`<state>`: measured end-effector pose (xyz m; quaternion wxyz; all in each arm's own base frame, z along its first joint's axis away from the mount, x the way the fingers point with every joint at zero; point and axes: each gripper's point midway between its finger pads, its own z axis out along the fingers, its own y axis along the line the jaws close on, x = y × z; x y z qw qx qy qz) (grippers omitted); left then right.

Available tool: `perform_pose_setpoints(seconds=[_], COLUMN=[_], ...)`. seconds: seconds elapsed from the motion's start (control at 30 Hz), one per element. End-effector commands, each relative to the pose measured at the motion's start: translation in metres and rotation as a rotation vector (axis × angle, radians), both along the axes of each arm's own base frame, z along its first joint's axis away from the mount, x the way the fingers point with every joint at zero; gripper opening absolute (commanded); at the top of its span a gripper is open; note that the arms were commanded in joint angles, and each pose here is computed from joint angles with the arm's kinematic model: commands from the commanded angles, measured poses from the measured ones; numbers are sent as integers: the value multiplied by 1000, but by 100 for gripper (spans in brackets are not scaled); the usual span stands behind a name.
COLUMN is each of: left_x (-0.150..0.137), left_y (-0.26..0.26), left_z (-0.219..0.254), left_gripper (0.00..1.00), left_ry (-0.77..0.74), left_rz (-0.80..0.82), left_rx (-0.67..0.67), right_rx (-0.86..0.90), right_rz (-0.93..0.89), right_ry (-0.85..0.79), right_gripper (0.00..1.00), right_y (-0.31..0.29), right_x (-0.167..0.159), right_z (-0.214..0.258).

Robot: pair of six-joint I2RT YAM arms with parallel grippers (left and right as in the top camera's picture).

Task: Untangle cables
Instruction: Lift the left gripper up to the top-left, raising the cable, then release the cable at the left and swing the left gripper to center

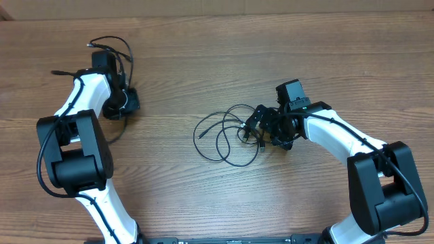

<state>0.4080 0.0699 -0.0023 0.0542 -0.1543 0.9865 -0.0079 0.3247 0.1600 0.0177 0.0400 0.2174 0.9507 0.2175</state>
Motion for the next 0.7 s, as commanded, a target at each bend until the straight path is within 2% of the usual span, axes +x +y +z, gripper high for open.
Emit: perform_pose_setpoints(seconds=[0.0, 0.27, 0.37, 0.53, 0.67], left_x=[-43, -59, -62, -54, -44], left_y=[52, 103, 113, 107, 101], left_z=[-44, -45, -46, -43, -28], left_gripper=[4, 4, 4, 5, 4], left_ry=[169, 144, 123, 66, 18], left_rz=[180, 370, 415, 359, 344], left_rx=[111, 59, 1, -110, -133], right_rx=[-39, -39, -39, -39, -39], right_rz=[-10, -10, -10, -10, -10], right_ry=[32, 31, 32, 32, 32], right_gripper=[100, 100, 100, 100, 100], right_y=[-8, -8, -8, -8, -8], right_x=[-7, -7, -7, -7, -7], right_z=[-14, -14, -14, -14, -14])
